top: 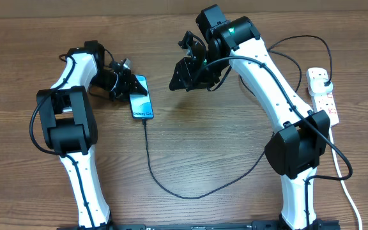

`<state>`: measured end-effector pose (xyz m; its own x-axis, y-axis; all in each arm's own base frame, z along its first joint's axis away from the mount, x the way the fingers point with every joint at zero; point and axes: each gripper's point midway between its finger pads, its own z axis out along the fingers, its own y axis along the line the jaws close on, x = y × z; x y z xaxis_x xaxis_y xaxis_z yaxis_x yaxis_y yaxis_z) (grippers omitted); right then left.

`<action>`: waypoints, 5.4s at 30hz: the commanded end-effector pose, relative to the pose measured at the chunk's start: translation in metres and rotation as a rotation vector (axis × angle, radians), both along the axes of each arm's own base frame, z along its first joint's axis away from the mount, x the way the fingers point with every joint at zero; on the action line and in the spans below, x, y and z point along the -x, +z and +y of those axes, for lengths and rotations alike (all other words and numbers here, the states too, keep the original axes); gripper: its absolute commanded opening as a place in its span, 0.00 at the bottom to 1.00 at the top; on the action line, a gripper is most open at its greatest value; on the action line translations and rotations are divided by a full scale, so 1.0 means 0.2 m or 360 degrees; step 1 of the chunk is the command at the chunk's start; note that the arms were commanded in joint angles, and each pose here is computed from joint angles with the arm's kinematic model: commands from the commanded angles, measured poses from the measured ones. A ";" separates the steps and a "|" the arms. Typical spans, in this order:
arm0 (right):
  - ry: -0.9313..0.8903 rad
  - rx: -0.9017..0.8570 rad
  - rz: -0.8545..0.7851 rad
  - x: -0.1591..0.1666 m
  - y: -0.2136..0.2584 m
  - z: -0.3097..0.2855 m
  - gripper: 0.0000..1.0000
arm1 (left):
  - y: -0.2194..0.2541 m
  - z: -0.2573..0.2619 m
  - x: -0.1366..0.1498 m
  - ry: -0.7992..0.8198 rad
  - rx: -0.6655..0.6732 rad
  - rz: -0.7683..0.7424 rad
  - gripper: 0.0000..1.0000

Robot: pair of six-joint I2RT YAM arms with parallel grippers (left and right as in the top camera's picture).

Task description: Plug charger to phone and switch on socket

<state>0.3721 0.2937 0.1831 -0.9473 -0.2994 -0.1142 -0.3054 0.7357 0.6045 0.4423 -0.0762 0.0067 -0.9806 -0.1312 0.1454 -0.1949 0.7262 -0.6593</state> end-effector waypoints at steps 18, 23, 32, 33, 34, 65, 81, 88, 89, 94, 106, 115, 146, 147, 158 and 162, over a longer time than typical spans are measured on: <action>-0.0009 0.0010 -0.0084 -0.01 0.08 -0.03 0.54 | -0.28 0.46 0.09 -0.0003 -0.0932 0.0182 0.55; -0.0017 0.0047 -0.0084 -0.01 0.07 -0.05 0.54 | -0.27 0.51 0.09 0.0030 -0.1012 0.0201 0.55; -0.0051 0.0063 -0.0086 -0.03 0.07 -0.09 0.53 | 0.01 0.53 -0.05 0.0110 -0.1027 0.0071 0.57; -0.0060 0.0064 -0.0083 -0.04 0.07 -0.10 0.53 | 0.07 0.53 -0.08 0.0122 -0.1029 0.0033 0.57; -0.0071 0.0065 -0.0081 -0.05 0.07 -0.12 0.53 | 0.13 0.53 -0.10 0.0133 -0.1031 0.0000 0.58; -0.1503 0.0076 0.0026 -0.30 0.13 -2.09 0.04 | 0.61 0.51 -0.22 0.0274 -0.0983 -0.0321 1.00; -0.1951 -0.0345 0.0160 -0.09 -0.15 -2.57 0.04 | 0.61 0.51 -0.22 0.0274 -0.0984 -0.0322 1.00; -0.2075 -0.0258 0.0296 -0.08 -0.41 -2.56 0.04 | 0.61 0.51 -0.22 0.0274 -0.0984 -0.0323 1.00; -0.2077 -0.0265 0.0296 -0.08 -0.42 -2.56 0.04 | 0.61 0.51 -0.22 0.0274 -0.0983 -0.0322 1.00; -0.2127 -0.0268 0.0330 -0.07 -0.50 -2.56 0.04 | 0.61 0.51 -0.22 0.0274 -0.0983 -0.0322 1.00; -0.2150 -0.0333 0.0323 -0.11 -0.73 -2.45 0.04 | 0.61 0.51 -0.22 0.0274 -0.0984 -0.0322 1.00; -0.2153 -0.0356 0.0258 -0.16 -0.77 -2.42 0.04 | 0.61 0.51 -0.22 0.0274 -0.0984 -0.0322 1.00; -0.2131 -0.0233 0.0337 -0.18 -0.91 -2.32 0.04 | 0.61 0.51 -0.22 0.0274 -0.0984 -0.0322 1.00; -0.2127 -0.0233 0.0350 -0.17 -0.91 -2.31 0.04 | 0.61 0.51 -0.22 0.0274 -0.0984 -0.0323 1.00; -0.2083 -0.0170 0.0446 -0.12 -0.98 -2.20 0.04 | 0.61 0.51 -0.22 0.0274 -0.0984 -0.0322 1.00; -0.2061 -0.0145 0.0472 -0.11 -1.00 -2.17 0.04 | 0.61 0.51 -0.22 0.0274 -0.0984 -0.0322 1.00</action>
<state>0.4092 -0.1793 0.0225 -0.4952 0.8649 0.0821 0.6713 0.3210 0.6681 0.4850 0.0251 0.1161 -0.9458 -0.2810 -0.1627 -0.2568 0.9540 -0.1545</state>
